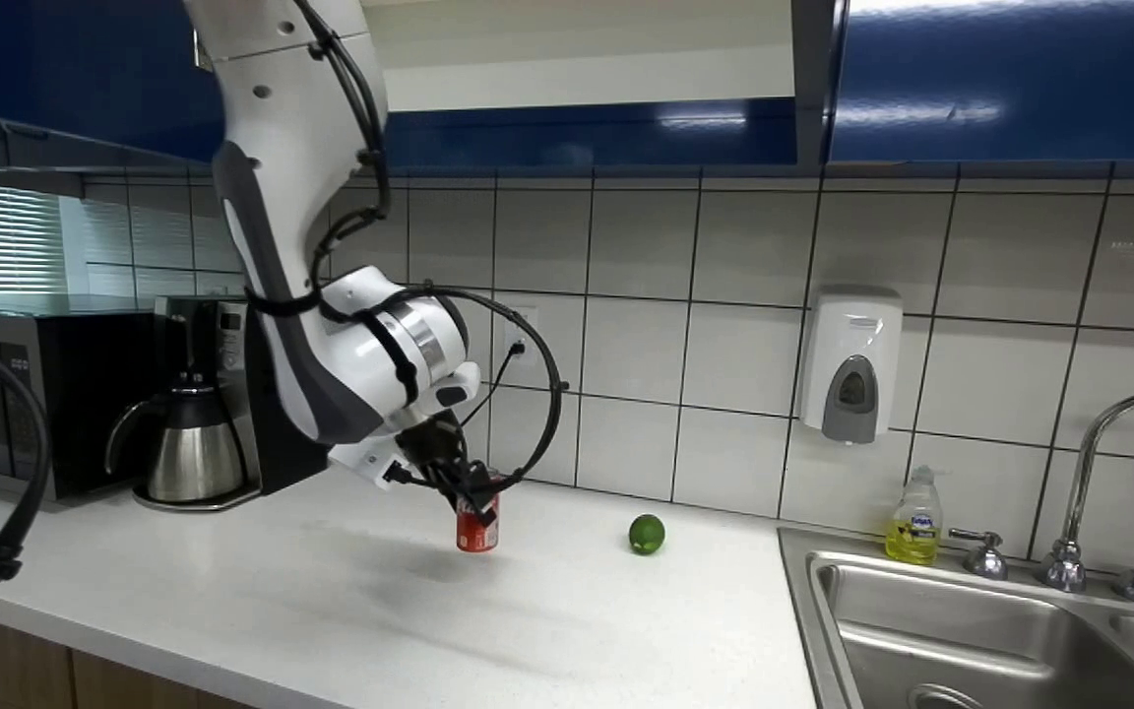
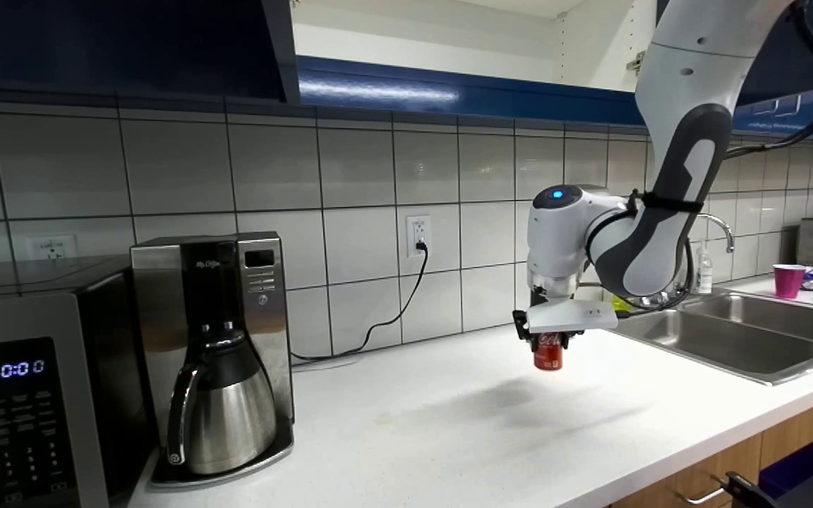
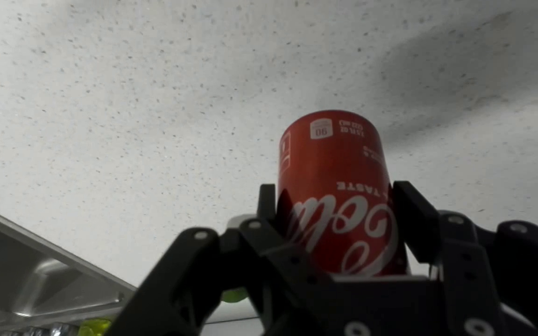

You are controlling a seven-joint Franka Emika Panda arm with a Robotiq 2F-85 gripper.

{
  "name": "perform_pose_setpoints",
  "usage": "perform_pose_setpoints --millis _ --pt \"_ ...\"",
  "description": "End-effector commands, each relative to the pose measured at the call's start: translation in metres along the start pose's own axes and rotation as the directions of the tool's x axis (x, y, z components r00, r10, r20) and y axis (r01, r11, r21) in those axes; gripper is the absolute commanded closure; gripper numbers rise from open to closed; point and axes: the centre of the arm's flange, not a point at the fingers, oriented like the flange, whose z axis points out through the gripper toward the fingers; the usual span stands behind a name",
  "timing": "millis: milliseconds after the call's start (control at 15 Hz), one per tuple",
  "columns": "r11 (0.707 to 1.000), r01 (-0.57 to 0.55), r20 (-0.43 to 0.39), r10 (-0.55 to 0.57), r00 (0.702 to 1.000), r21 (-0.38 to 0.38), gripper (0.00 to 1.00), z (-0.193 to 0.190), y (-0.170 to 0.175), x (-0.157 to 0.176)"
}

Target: Put the red can in the open upper cabinet.

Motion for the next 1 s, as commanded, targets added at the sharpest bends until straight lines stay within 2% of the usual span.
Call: perform_pose_setpoints --millis 0,467,933 --pt "0.998 0.066 -0.007 -0.066 0.998 0.002 0.61 -0.087 -0.012 0.008" --pt "0.992 0.118 -0.003 -0.118 0.993 0.042 0.61 -0.186 -0.036 0.005" --pt "0.988 0.151 -0.050 -0.149 0.988 0.023 0.61 -0.319 -0.040 0.017"
